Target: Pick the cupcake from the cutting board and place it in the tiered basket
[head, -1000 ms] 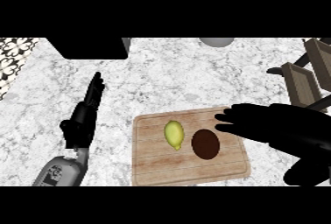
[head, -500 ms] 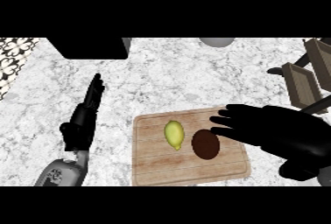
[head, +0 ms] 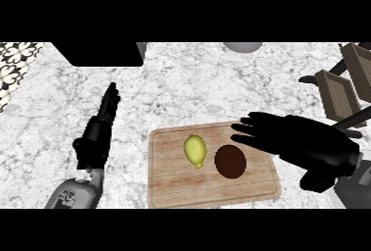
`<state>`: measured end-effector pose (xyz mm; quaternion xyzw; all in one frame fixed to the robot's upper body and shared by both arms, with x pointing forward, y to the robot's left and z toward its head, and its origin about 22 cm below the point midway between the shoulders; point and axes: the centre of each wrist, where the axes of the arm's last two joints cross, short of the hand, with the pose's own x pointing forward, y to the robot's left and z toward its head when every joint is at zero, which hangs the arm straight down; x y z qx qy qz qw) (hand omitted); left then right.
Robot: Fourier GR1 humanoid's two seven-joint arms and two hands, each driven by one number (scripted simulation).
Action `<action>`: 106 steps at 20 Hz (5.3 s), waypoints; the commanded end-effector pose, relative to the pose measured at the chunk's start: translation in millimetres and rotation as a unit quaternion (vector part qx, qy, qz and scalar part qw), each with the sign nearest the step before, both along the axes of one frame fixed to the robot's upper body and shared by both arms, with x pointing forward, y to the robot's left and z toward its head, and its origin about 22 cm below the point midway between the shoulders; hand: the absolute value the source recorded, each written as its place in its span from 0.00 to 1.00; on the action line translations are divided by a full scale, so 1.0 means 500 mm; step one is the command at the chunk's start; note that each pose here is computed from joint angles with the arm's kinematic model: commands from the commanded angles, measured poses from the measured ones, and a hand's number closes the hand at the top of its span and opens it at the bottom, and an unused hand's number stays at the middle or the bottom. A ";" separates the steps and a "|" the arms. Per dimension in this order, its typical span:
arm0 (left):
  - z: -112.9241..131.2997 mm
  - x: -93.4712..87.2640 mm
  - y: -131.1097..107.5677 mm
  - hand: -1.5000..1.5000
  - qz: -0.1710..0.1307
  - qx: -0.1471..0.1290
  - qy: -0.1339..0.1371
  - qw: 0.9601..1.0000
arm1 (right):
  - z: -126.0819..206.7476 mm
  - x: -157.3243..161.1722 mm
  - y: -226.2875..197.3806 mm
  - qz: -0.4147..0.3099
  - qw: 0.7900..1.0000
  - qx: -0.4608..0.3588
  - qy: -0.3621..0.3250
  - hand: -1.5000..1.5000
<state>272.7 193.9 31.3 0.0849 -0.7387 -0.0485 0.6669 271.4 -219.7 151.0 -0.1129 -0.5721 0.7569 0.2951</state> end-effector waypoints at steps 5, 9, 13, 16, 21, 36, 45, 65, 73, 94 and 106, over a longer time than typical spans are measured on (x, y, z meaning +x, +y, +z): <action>-0.005 -0.027 0.020 0.50 0.001 0.001 0.007 1.000 | -0.034 0.026 -0.031 -0.011 0.999 -0.013 0.030 0.00; 0.005 0.014 0.067 0.50 0.007 0.003 -0.002 1.000 | -0.068 0.011 -0.004 -0.002 0.999 -0.013 0.039 0.00; 0.013 -0.028 0.023 0.50 -0.010 0.004 0.010 1.000 | -0.057 0.027 -0.003 0.012 0.999 -0.002 0.051 0.00; -0.007 -0.002 0.021 0.50 0.003 0.004 -0.001 1.000 | -0.093 0.023 0.040 0.016 0.999 0.001 0.051 0.00; -0.002 -0.017 0.032 0.50 -0.007 0.000 0.012 1.000 | -0.117 0.053 0.037 0.020 0.998 -0.008 0.064 0.00; 0.010 0.016 0.001 0.50 0.000 0.004 0.008 1.000 | -0.185 0.040 0.088 0.010 0.996 -0.032 0.078 0.00; 0.028 0.016 0.043 0.50 0.005 0.001 0.004 1.000 | -0.222 0.015 0.118 0.008 0.997 -0.020 0.081 0.00; -0.033 -0.010 0.029 0.50 0.005 0.012 -0.004 1.000 | -0.297 0.030 0.087 0.027 0.998 0.055 -0.009 1.00; -0.022 -0.006 0.037 0.50 0.031 0.008 0.010 0.999 | -0.247 0.080 -0.039 -0.284 0.955 -0.084 -0.020 1.00; 0.006 -0.001 0.026 0.50 0.000 0.001 0.013 1.000 | 0.410 -0.037 -0.091 -0.635 0.743 -0.031 -0.207 1.00; -0.009 -0.006 0.009 0.50 0.001 0.000 0.010 1.000 | 0.630 -0.051 -0.118 -0.666 0.717 0.098 -0.182 1.00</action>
